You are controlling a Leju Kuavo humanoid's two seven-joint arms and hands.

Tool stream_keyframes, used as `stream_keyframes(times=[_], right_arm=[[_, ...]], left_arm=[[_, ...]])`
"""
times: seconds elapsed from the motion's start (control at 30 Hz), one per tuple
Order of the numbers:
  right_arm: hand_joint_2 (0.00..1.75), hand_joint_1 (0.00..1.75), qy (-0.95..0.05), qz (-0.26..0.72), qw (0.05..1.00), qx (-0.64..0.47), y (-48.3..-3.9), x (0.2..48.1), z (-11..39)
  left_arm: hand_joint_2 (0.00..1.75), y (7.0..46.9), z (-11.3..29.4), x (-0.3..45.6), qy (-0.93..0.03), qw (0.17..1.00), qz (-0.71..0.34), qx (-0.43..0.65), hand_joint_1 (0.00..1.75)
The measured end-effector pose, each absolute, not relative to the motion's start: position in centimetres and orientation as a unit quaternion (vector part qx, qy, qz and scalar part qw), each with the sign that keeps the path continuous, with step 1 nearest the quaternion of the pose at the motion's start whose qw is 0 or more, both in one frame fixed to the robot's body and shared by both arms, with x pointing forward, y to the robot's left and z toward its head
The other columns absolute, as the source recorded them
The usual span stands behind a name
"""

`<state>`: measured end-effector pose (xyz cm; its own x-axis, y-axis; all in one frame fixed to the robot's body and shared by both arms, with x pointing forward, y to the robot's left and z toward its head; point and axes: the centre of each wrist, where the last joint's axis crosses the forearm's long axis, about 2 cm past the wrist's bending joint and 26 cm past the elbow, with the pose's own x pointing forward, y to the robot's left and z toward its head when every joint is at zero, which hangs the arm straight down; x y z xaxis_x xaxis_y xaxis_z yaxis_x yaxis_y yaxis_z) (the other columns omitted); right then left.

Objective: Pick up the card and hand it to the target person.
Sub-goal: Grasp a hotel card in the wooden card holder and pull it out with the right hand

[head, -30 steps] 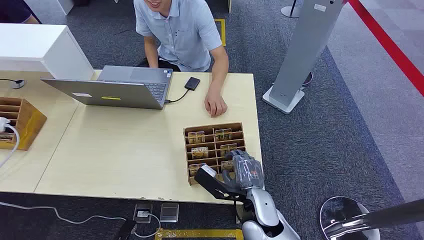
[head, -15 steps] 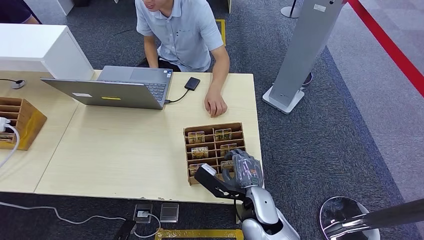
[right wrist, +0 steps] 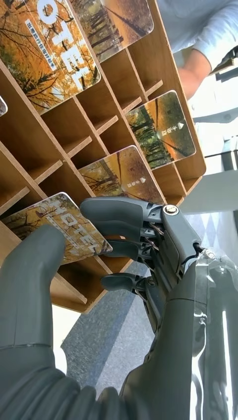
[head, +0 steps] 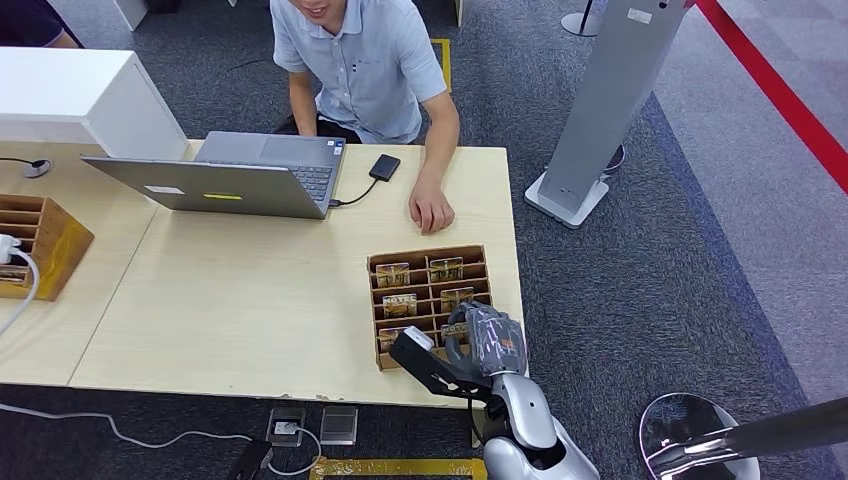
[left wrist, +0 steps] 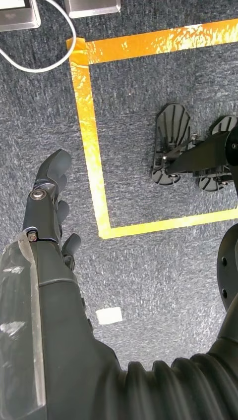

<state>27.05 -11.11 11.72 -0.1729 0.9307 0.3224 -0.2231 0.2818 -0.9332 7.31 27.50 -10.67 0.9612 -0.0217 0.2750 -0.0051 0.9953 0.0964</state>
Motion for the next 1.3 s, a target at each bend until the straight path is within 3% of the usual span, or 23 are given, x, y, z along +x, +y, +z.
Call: stream_keyframes(times=[0.77,1.17,1.3], right_arm=[[1.75,0.87,-0.556,0.511,0.577,-0.312,-11.35,26.46,11.02],[1.75,0.95,-0.557,0.507,0.579,-0.312,-11.44,26.49,10.99],[1.75,1.07,-0.56,0.505,0.578,-0.312,-11.47,26.5,10.97]], left_arm=[[1.75,27.45,-10.68,7.25,-0.139,0.989,-0.013,0.047,0.0],[1.75,27.42,-10.69,7.22,-0.14,0.989,-0.016,0.046,0.0],[1.75,27.42,-10.69,7.22,-0.14,0.989,-0.015,0.044,0.0]])
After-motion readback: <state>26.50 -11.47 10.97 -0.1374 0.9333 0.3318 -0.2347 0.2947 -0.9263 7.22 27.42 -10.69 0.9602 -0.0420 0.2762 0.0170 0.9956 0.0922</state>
